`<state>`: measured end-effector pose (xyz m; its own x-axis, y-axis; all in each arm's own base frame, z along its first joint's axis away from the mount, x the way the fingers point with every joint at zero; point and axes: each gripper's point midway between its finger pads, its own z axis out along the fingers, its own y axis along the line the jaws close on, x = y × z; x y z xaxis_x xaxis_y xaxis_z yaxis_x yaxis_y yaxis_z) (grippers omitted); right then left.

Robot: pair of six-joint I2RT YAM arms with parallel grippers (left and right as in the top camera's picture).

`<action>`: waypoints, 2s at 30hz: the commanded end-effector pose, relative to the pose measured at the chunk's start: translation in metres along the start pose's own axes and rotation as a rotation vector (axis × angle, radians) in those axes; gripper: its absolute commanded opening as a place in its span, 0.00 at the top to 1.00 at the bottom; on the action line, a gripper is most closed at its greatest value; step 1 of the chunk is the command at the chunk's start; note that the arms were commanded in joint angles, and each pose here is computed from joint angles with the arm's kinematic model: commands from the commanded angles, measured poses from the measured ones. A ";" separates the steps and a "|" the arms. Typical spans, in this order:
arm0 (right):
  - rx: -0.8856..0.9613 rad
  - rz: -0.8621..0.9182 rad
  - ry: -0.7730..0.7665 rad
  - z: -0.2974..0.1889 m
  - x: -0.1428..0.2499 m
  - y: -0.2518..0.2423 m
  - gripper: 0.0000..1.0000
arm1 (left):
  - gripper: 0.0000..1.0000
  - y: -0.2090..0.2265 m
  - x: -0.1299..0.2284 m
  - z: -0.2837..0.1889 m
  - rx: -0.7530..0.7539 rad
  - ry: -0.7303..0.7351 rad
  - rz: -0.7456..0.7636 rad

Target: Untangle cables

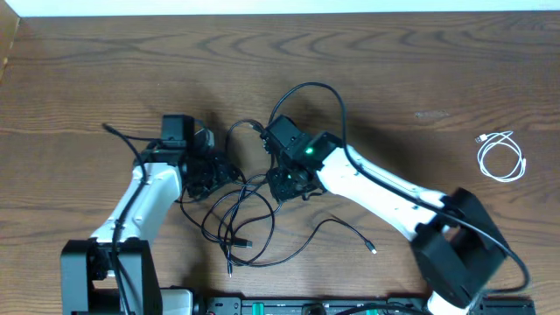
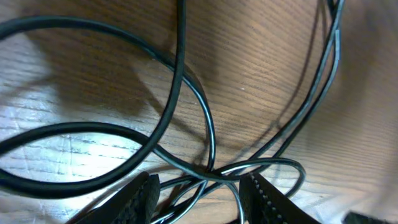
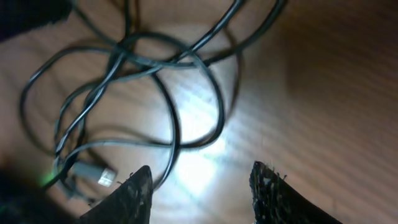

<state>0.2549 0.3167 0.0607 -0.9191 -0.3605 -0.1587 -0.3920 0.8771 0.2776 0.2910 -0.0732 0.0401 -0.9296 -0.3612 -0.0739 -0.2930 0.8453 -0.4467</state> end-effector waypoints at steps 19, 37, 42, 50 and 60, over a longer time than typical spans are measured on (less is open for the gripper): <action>0.118 0.096 0.021 0.078 -0.008 -0.031 0.99 | 0.53 0.014 -0.005 0.000 -0.149 -0.063 -0.038; -0.180 -0.284 -0.134 -0.011 -0.014 0.071 0.99 | 0.41 -0.004 -0.001 0.002 -0.051 -0.031 -0.032; -0.213 -0.319 -0.169 -0.018 -0.015 0.088 0.99 | 0.42 -0.004 -0.001 0.002 -0.051 -0.031 -0.032; -0.263 -0.380 -0.262 -0.053 -0.021 0.105 0.99 | 0.73 -0.004 -0.001 0.002 -0.051 -0.031 -0.032; -0.309 -0.419 -0.389 -0.120 -0.020 0.115 0.99 | 0.92 0.005 -0.002 0.001 -0.101 -0.045 -0.037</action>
<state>0.2269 0.3895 0.1834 -0.6650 -0.4757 -0.5757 -0.7330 0.5635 0.3811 0.2912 -0.0729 0.0354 -0.9099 -0.4070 -0.0800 -0.3484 0.8547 -0.3849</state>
